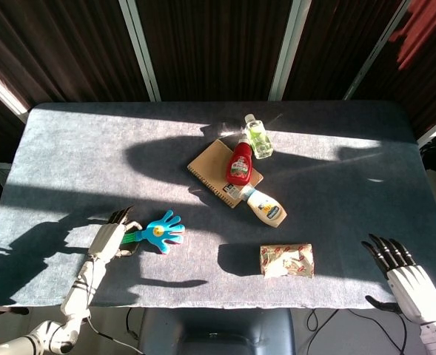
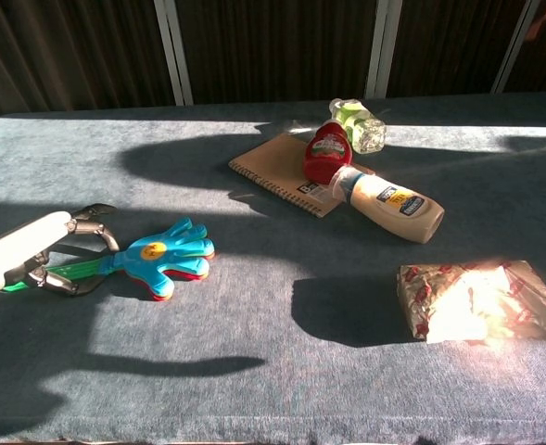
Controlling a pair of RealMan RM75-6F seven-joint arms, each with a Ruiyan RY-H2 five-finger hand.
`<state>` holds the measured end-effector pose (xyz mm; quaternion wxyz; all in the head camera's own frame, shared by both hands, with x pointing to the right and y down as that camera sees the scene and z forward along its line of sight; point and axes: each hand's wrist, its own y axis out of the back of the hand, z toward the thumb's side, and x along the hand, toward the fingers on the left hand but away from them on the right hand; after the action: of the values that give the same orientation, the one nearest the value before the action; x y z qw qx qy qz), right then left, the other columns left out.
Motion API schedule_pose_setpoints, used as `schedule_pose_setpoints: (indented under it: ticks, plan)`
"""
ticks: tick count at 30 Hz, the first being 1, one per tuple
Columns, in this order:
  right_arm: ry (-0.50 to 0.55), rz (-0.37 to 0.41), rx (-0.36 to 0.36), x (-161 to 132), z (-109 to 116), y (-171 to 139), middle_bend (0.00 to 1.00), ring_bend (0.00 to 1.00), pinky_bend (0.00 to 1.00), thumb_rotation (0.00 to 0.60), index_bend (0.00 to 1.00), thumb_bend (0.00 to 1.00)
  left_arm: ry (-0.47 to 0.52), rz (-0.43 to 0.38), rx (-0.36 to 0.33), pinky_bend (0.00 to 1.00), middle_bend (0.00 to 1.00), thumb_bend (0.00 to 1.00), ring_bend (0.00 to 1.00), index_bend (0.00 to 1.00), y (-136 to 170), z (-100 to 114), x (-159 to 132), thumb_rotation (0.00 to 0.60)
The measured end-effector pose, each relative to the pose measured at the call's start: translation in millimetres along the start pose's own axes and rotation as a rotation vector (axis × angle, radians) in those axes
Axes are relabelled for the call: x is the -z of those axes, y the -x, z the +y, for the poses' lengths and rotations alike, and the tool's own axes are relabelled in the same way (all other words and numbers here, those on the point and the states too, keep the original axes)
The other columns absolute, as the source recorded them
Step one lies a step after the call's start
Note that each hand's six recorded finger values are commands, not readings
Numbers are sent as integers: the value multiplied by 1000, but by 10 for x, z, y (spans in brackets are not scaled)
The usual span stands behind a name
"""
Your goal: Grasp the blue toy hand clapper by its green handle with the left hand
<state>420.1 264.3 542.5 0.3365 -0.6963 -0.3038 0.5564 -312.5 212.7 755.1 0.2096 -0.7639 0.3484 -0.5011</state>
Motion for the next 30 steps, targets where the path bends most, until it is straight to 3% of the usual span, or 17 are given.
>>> schedule_pose_setpoints:
  ticks: [5,14,23,30]
  plan:
    - [-1,0,1,-1,0,1,0,0,0,600,0,187,-8,5,-2,0,61,395,0,568,-8,7,10,600]
    - [1,2,3,-2,6,-1,0,0,0,600,0,187,-8,2,-11,0,189,624,0,767,-2,15,12,600]
    - [3,5,9,-7,20,-12,0,0,0,600,0,187,49,-21,-38,26,295,664,54,789,13,44,13,600]
    - [2,8,-1,-16,-4,-7,0,0,0,600,0,187,167,-75,-88,86,353,695,110,789,30,119,-52,600]
